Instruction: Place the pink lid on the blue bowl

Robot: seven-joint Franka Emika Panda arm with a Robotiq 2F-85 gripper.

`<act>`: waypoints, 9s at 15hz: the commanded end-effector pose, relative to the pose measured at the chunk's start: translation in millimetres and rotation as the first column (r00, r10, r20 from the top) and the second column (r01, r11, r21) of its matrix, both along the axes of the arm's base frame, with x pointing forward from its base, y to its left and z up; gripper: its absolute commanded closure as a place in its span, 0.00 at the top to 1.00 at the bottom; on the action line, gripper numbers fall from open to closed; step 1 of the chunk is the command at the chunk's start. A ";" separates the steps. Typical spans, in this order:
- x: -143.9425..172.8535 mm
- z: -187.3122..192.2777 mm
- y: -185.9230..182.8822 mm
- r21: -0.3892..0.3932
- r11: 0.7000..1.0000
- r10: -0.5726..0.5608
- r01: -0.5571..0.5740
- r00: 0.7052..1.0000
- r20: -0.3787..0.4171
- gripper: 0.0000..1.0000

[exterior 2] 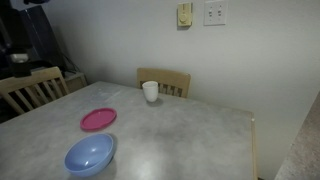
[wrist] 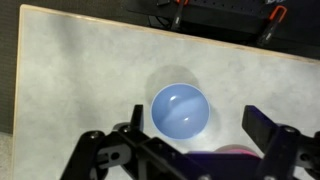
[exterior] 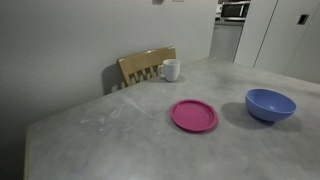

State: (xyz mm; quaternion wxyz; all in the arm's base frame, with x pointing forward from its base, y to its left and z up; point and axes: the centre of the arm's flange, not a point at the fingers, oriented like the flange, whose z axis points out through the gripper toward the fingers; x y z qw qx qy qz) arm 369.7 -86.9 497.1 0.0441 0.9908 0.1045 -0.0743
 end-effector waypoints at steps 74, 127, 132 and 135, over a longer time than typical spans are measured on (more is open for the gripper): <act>330.4 -371.1 281.7 -0.156 0.896 -0.433 0.415 0.895 -0.108 1.00; 235.6 -321.8 222.5 -0.631 0.475 -0.806 0.613 0.591 -0.032 0.03; 229.6 -317.6 195.0 -0.530 0.554 -0.753 0.642 0.658 0.010 0.03; 223.2 -302.0 175.5 -0.488 0.608 -0.703 0.626 0.710 0.034 0.03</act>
